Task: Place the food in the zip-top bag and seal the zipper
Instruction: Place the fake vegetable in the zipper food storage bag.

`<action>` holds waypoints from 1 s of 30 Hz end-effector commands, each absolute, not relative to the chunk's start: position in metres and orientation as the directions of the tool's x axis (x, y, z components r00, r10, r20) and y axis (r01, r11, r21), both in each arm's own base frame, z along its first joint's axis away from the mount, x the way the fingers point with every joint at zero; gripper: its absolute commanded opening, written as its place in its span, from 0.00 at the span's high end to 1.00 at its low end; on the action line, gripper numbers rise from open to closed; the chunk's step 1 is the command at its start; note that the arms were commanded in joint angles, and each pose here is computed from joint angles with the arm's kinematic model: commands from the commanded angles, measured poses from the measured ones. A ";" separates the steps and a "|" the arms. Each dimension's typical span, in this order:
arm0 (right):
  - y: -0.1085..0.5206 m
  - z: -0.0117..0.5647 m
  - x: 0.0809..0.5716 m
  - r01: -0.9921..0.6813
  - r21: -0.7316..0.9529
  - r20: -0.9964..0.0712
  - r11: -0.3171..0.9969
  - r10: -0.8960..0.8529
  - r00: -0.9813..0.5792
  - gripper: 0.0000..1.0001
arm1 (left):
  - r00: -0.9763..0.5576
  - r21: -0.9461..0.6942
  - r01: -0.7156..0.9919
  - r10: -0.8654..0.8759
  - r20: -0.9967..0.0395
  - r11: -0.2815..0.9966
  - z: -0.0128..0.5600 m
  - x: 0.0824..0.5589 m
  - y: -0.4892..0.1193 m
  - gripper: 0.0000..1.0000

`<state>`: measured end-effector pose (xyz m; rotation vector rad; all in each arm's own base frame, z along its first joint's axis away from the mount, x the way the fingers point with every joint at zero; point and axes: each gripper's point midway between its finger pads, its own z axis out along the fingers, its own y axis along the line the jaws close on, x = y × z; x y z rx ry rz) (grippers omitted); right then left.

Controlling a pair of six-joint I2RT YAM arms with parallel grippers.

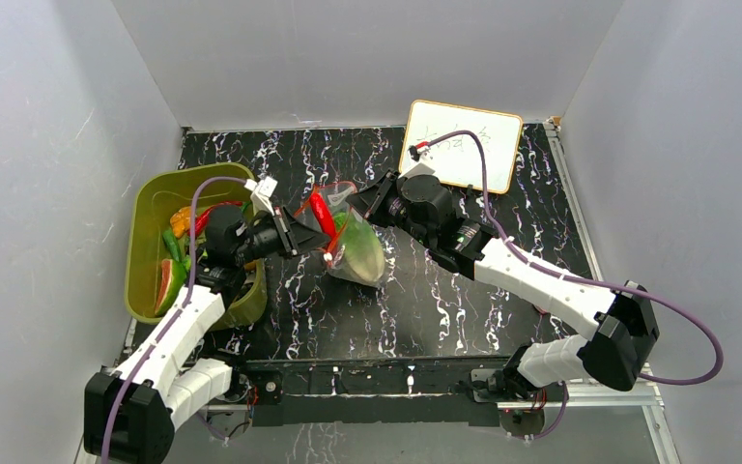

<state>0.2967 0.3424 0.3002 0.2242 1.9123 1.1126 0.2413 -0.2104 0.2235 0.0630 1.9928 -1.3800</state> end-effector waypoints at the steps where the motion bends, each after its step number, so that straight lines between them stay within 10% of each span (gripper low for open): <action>1: 0.347 0.354 0.303 -0.335 0.805 -0.591 0.490 0.612 -0.525 1.00 | -0.746 -0.781 0.440 -0.305 -0.593 0.443 0.234 0.242 -0.213 1.00; 14: 0.340 0.350 0.297 -0.343 0.796 -0.603 0.499 0.605 -0.521 1.00 | -0.687 -0.678 0.421 -0.276 -0.672 0.603 0.248 0.253 -0.193 0.51; 30: 0.322 0.353 0.292 -0.356 0.770 -0.637 0.529 0.609 -0.474 1.00 | -0.651 -0.475 0.311 -0.180 -0.737 0.823 0.237 0.260 -0.149 0.44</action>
